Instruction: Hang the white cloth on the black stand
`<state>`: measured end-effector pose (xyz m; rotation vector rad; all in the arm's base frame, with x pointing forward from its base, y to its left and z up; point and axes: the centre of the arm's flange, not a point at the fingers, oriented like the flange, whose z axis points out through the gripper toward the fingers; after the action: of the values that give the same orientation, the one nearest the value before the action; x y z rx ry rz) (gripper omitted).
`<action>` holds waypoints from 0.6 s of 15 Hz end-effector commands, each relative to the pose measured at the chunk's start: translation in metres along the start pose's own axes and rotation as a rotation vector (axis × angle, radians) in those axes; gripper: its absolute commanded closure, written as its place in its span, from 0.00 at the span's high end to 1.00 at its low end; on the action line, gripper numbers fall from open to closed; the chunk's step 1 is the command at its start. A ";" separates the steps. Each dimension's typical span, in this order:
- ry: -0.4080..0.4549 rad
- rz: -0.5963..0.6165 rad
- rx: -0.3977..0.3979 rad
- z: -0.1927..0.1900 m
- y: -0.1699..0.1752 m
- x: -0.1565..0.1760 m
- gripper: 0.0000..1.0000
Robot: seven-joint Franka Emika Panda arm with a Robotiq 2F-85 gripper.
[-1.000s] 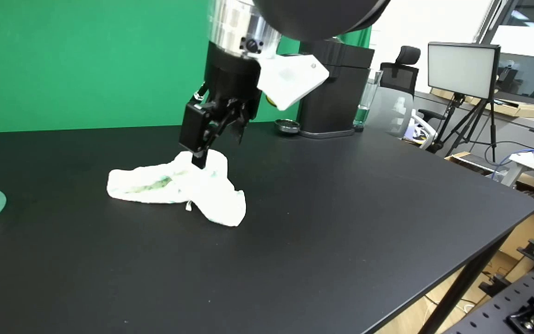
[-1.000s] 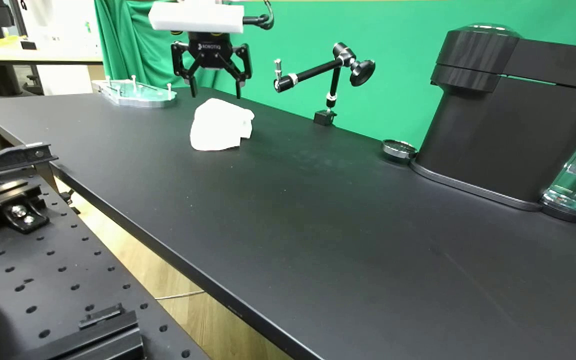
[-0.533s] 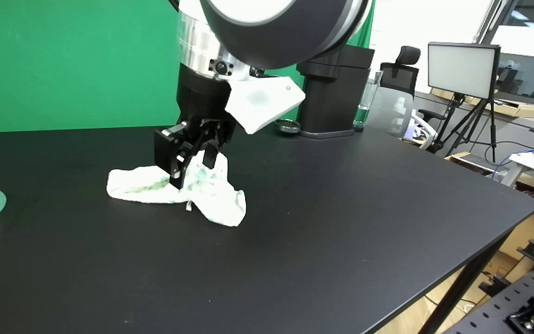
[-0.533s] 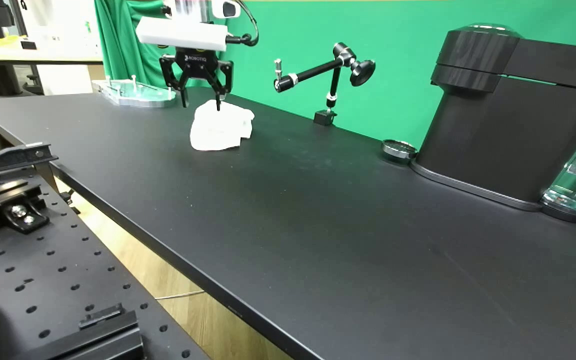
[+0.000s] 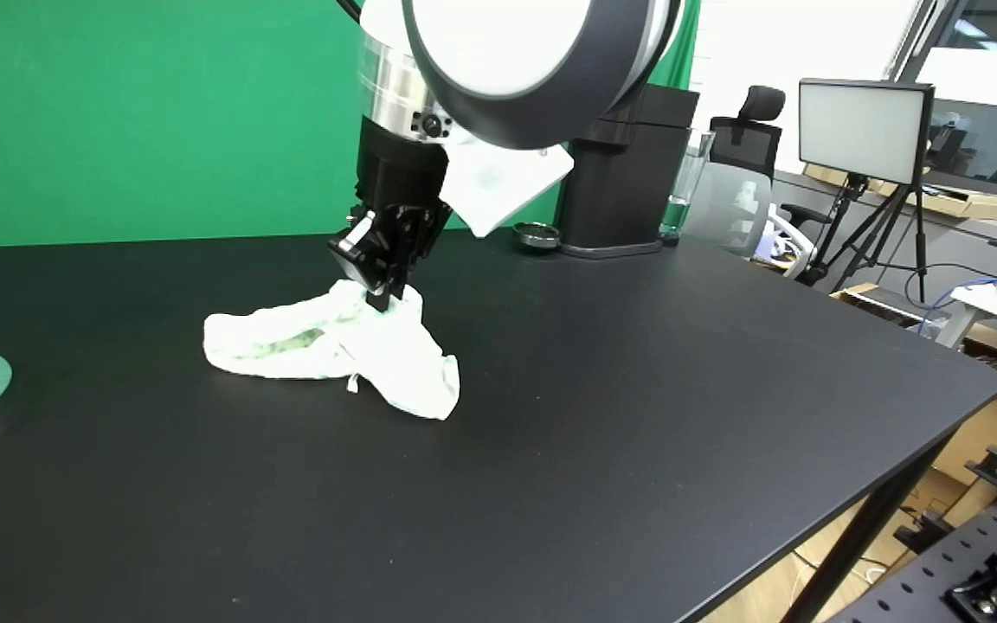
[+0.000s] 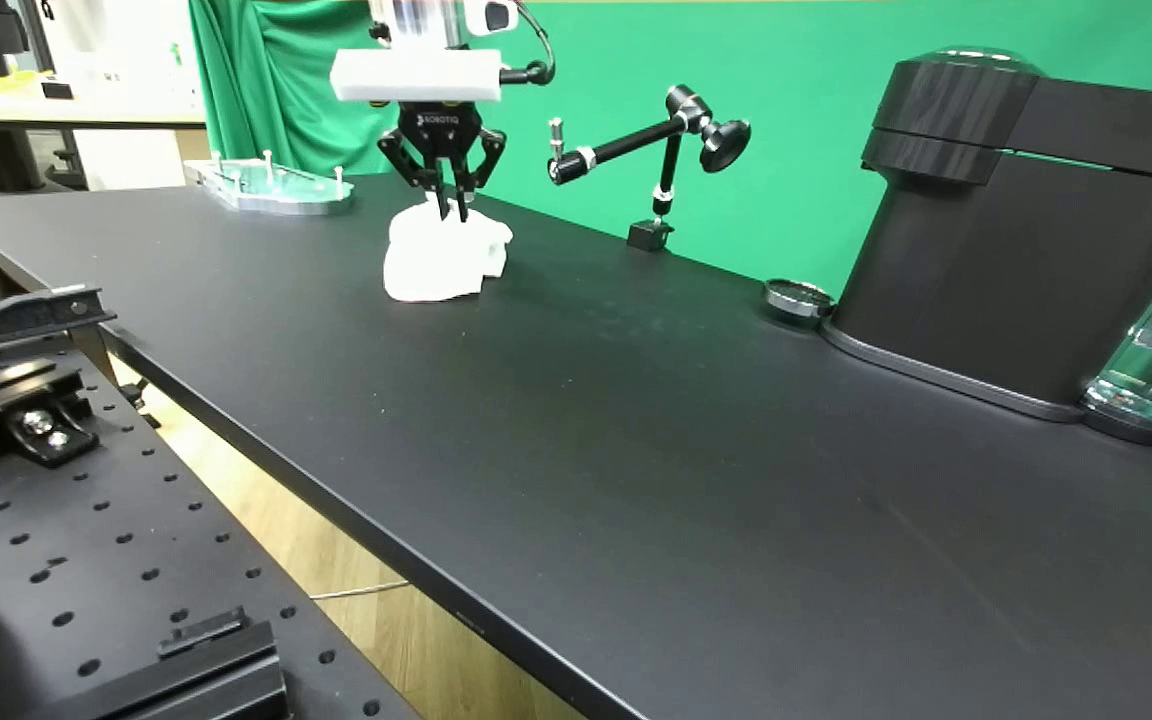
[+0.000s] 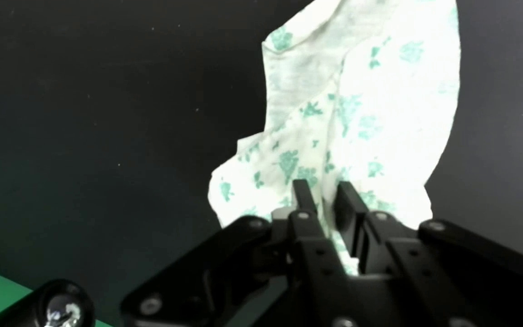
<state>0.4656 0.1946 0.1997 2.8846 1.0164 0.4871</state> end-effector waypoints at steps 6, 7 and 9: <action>0.006 -0.014 -0.009 0.003 -0.017 0.011 0.00; 0.014 -0.023 -0.024 -0.002 -0.017 0.016 0.00; 0.041 -0.048 -0.065 -0.020 -0.012 0.033 0.00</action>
<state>0.4661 0.2131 0.1960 2.8532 1.0706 0.4961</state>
